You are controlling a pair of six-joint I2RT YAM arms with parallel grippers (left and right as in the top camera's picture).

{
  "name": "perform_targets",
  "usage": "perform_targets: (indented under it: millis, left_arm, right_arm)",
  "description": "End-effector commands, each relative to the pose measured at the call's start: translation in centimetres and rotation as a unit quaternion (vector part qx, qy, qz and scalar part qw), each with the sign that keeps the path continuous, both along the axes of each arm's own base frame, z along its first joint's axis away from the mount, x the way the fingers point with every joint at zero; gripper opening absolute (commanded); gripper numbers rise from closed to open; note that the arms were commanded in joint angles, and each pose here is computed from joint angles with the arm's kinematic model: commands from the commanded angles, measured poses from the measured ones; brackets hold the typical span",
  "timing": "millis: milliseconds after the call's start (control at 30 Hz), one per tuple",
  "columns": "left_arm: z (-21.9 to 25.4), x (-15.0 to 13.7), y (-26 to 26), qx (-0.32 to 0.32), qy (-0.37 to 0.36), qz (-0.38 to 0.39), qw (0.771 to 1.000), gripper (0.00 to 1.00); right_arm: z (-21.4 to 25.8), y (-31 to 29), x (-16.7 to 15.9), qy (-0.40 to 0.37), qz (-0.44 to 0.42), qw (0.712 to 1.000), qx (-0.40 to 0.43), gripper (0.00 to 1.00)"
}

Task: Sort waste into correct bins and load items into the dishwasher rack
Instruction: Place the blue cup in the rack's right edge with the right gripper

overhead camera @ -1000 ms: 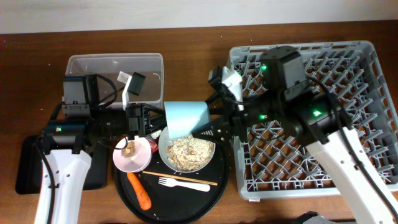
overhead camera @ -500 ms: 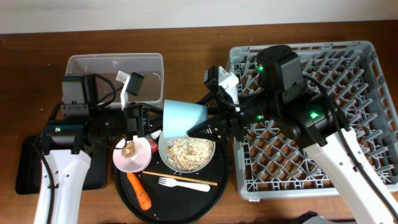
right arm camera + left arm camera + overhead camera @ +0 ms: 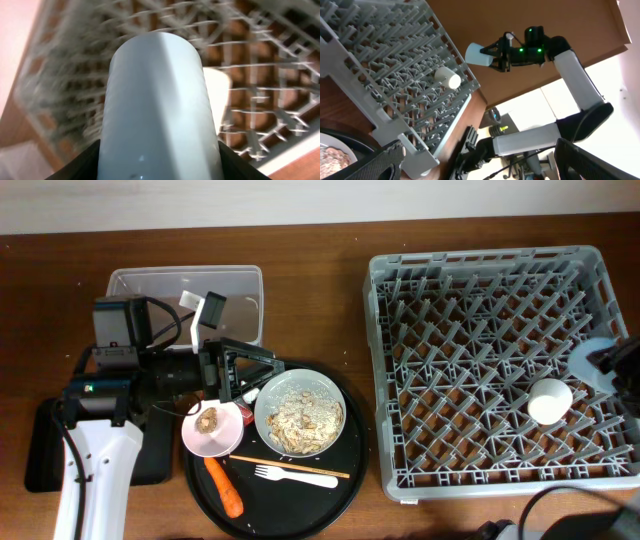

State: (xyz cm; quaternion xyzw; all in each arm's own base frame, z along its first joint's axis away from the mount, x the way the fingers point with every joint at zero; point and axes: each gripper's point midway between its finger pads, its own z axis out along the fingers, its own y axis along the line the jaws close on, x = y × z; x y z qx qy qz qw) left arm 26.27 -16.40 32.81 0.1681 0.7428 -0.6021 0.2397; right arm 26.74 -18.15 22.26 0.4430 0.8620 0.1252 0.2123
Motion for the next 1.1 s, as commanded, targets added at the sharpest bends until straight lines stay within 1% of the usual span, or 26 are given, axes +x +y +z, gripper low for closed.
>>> perform_targets:
  millis: [0, 100, 267, 333, 367, 400, 433, 467, 500, 533, 600, 633, 667, 700, 733, 767, 800, 833, 867, 900, 933, 967, 1000, 1033, 1067]
  left_arm:
    - [-0.1, 0.3, 0.1, 0.009, -0.007, 0.007, 1.000, 0.95]
    - [-0.3, 0.5, 0.2, 0.015, -0.007, 0.013, 1.000, 0.95]
    - [-0.7, 0.8, 0.3, 0.028, -0.007, 0.023, 0.999, 0.96]
    - [-0.7, 0.8, 0.3, 0.028, -0.007, 0.023, 0.999, 0.96]
    - [-0.8, 0.8, 0.3, 0.028, -0.006, 0.023, 0.999, 0.96]
    - [-0.8, 0.8, 0.3, 0.028, -0.005, 0.023, 0.999, 0.96]
    - [-0.8, 0.8, 0.3, 0.028, -0.005, 0.023, 0.999, 0.97]
    - [-0.8, 0.7, 0.3, 0.028, -0.004, 0.023, 0.999, 0.99]
    - [-0.8, 0.7, 0.3, 0.028, -0.003, 0.023, 0.999, 0.99]
    - [-1.0, 0.9, 0.4, 0.035, -0.003, 0.029, 0.999, 0.99]
    - [-4.0, 1.9, 1.2, 0.117, 0.024, 0.081, 0.989, 0.99]
    - [-6.1, 1.7, 1.5, 0.184, 0.041, 0.107, 0.976, 0.98]
    - [-8.5, 1.3, 2.6, 0.263, 0.066, 0.142, 0.952, 0.98]
    - [-11.5, 0.6, 5.0, 0.364, 0.112, 0.194, 0.904, 0.98]
    - [-13.1, -0.4, 6.9, 0.427, 0.146, 0.228, 0.863, 0.98]
    - [-14.2, -1.6, 9.0, 0.478, 0.180, 0.260, 0.820, 0.93]
    - [-14.9, -2.9, 10.3, 0.503, 0.213, 0.277, 0.791, 0.90]
    - [-15.3, -3.5, 10.7, 0.512, 0.226, 0.278, 0.781, 0.89]
    - [-16.5, -4.3, 11.0, 0.523, 0.241, 0.271, 0.771, 0.89]
    - [-18.1, -4.7, 11.7, 0.539, 0.246, 0.272, 0.758, 0.76]
    - [-20.4, -4.9, 11.9, 0.546, 0.251, 0.269, 0.753, 0.73]
    - [-21.6, -4.9, 11.9, 0.546, 0.250, 0.270, 0.753, 0.65]
    - [-22.7, -4.3, 11.8, 0.542, 0.241, 0.276, 0.756, 0.65]
    - [-23.4, -3.6, 12.3, 0.547, 0.225, 0.291, 0.752, 0.65]
    - [-24.5, -3.0, 12.2, 0.548, 0.200, 0.284, 0.761, 0.63]
  right_arm:
    - [-3.3, -4.0, 0.1, 0.047, -0.111, 0.993, 0.016, 0.57]
    - [-4.4, -6.9, -2.2, 0.114, -0.175, 0.977, -0.044, 0.57]
    - [-5.8, -7.5, -2.4, 0.136, -0.198, 0.970, -0.037, 0.58]
    - [-7.0, -7.5, -2.3, 0.151, -0.194, 0.969, -0.025, 0.74]
    - [-7.5, -7.5, -2.0, 0.152, -0.192, 0.969, -0.018, 0.79]
    - [-7.6, -7.3, -0.8, 0.128, -0.184, 0.975, 0.000, 0.87]
    - [-7.1, -6.7, 0.2, 0.101, -0.174, 0.979, 0.020, 0.87]
    - [-5.5, -5.7, 1.6, 0.061, -0.152, 0.985, 0.046, 0.87]
    - [-4.1, -4.8, 2.3, 0.032, -0.124, 0.990, 0.057, 0.87]
    - [-1.5, -3.6, 2.9, -0.004, -0.092, 0.994, 0.059, 0.87]
    - [4.2, 0.5, 2.9, -0.065, -0.005, 0.997, 0.041, 0.87]
    - [7.7, 4.3, 2.5, -0.107, 0.067, 0.992, 0.019, 0.87]
    - [9.7, 7.1, 2.1, -0.134, 0.116, 0.984, -0.004, 0.87]
    - [11.6, 10.9, 1.3, -0.158, 0.165, 0.973, -0.021, 0.87]
    - [12.9, 14.5, 0.6, -0.176, 0.216, 0.960, -0.028, 0.87]
    - [13.3, 17.4, 0.1, -0.182, 0.262, 0.947, -0.028, 0.86]
    - [13.1, 19.8, -0.3, -0.173, 0.304, 0.936, -0.033, 0.83]
    - [12.6, 21.0, -0.4, -0.161, 0.329, 0.930, -0.039, 0.80]
    - [11.8, 23.9, -0.4, -0.146, 0.381, 0.913, -0.031, 0.76]
    - [11.0, 25.6, -0.2, -0.130, 0.412, 0.901, -0.026, 0.71]
    - [9.9, 26.0, 0.3, -0.107, 0.417, 0.902, -0.036, 0.70]
    - [9.4, 26.1, 0.7, -0.098, 0.420, 0.902, -0.034, 0.70]
    - [9.1, 26.1, 0.9, -0.092, 0.420, 0.902, -0.032, 0.70]
    - [9.0, 26.1, 1.0, -0.090, 0.420, 0.903, -0.031, 0.70]
    - [8.9, 26.1, 1.0, -0.090, 0.420, 0.903, -0.031, 0.70]
